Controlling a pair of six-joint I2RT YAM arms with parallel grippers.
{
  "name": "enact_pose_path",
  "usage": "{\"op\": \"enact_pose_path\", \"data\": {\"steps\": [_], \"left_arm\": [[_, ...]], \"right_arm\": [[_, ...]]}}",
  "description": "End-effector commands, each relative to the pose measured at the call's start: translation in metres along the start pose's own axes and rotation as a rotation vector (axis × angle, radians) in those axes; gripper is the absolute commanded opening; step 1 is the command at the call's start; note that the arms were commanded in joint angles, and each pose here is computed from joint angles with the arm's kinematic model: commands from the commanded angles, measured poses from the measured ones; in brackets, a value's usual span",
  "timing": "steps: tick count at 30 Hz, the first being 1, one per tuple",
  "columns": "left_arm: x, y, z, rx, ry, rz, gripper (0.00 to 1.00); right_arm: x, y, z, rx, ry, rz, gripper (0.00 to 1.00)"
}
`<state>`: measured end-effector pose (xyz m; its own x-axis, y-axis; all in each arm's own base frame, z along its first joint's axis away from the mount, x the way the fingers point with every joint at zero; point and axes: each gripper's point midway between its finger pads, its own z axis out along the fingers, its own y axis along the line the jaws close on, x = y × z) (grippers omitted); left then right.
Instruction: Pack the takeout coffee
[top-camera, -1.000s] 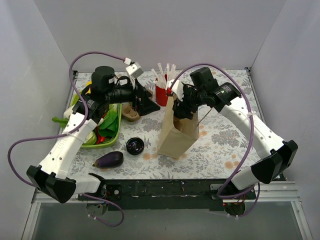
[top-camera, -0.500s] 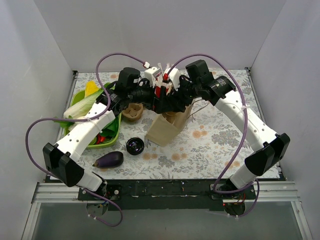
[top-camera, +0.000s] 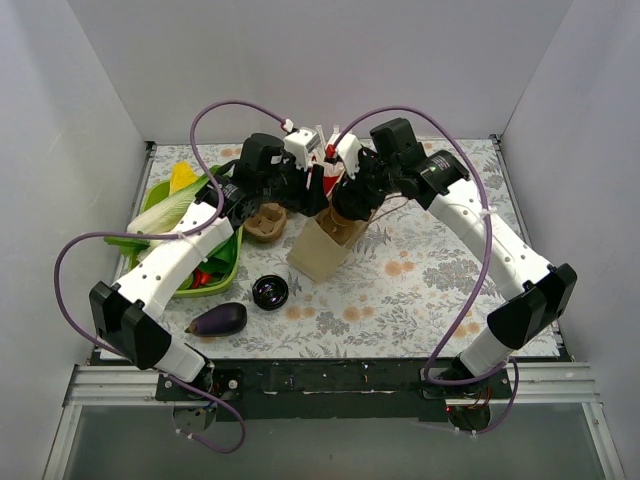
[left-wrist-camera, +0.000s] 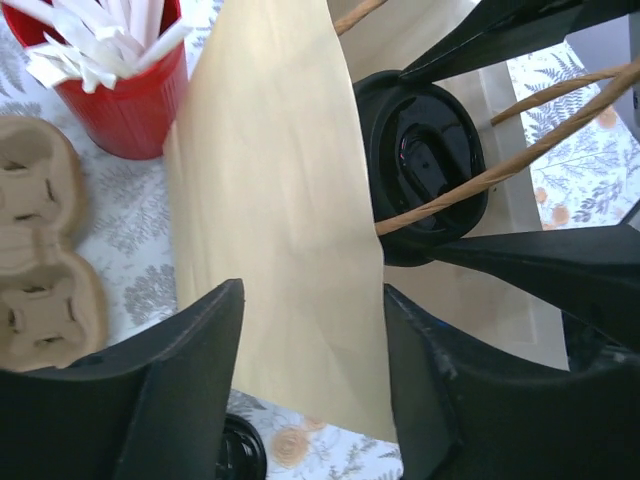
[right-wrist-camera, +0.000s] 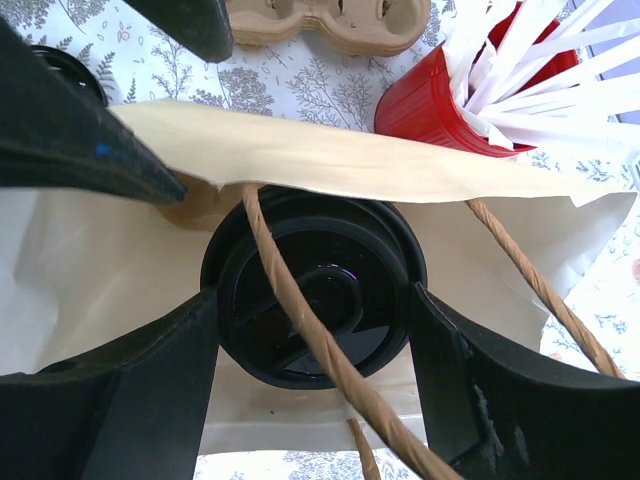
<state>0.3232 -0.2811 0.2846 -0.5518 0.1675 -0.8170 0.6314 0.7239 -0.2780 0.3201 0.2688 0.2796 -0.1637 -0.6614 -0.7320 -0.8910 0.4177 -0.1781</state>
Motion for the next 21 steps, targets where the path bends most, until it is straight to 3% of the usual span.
{"op": "enact_pose_path", "data": {"steps": [1,9,12,13,21], "left_arm": [[-0.025,0.006,-0.009,-0.038,-0.064,0.106,0.51],[-0.006,-0.006,0.000,0.074,0.018,0.154,0.29],[0.010,-0.011,0.007,0.126,0.128,0.132,0.12],[0.015,-0.016,0.011,0.165,0.156,0.124,0.01],[0.000,-0.047,-0.011,0.335,0.077,0.212,0.00]], "right_arm": [[-0.013,-0.006,-0.018,0.026,-0.052,-0.075,0.01],[-0.007,0.004,-0.026,-0.008,-0.074,-0.178,0.01],[0.000,0.011,-0.025,-0.043,-0.074,-0.253,0.01],[0.003,0.013,-0.026,-0.049,-0.073,-0.276,0.01],[0.006,0.027,-0.054,-0.099,-0.089,-0.474,0.01]]}}
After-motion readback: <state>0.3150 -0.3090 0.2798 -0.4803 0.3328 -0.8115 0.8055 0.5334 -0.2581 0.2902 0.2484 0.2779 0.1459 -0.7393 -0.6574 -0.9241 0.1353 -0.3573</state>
